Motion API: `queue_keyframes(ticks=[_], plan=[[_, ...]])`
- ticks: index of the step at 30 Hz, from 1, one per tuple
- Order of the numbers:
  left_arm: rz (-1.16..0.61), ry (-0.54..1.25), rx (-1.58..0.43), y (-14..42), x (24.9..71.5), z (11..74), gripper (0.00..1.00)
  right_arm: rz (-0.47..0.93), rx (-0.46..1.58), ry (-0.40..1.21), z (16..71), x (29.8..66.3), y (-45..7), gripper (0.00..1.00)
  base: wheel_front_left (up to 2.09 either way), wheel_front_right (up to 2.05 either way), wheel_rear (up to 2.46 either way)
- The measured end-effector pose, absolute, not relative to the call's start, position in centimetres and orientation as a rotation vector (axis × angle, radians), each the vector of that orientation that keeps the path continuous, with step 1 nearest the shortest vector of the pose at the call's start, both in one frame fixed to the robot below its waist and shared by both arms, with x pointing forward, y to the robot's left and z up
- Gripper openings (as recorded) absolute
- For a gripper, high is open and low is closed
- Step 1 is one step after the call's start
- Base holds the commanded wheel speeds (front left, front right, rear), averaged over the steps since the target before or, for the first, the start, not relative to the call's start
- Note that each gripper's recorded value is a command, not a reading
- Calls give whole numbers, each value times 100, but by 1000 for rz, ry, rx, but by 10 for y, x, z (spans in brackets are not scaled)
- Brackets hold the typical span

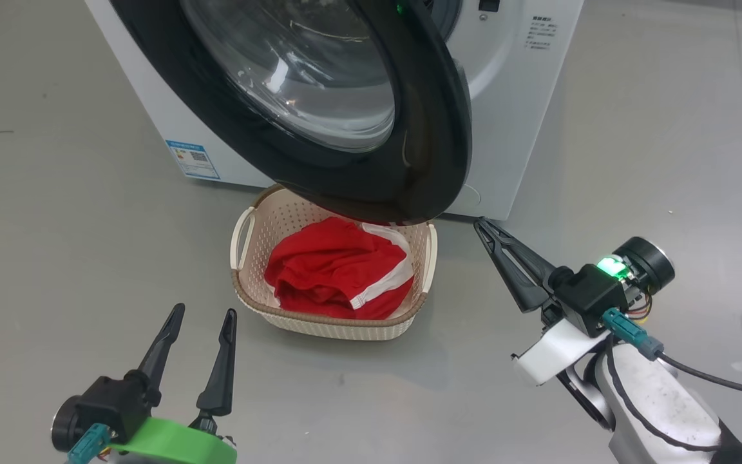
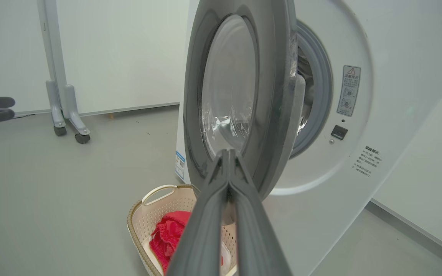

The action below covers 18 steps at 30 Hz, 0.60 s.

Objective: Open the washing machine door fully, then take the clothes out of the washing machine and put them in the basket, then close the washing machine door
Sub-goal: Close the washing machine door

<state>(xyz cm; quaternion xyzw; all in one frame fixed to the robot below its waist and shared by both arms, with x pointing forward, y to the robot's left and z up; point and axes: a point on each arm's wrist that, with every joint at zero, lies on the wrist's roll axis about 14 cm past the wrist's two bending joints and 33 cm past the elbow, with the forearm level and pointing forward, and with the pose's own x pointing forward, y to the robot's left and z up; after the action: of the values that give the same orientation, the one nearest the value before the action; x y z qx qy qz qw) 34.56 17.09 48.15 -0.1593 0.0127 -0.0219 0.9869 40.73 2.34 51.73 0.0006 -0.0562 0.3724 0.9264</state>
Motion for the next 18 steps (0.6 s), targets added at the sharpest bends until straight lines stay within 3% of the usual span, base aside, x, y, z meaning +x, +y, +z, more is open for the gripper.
queue_keyframes(ticks=[18], plan=[[62, 44, -350, 189, 359, 471, 100, 917, -38, -81, 493, 460, 68, 0, 0, 0, 0]])
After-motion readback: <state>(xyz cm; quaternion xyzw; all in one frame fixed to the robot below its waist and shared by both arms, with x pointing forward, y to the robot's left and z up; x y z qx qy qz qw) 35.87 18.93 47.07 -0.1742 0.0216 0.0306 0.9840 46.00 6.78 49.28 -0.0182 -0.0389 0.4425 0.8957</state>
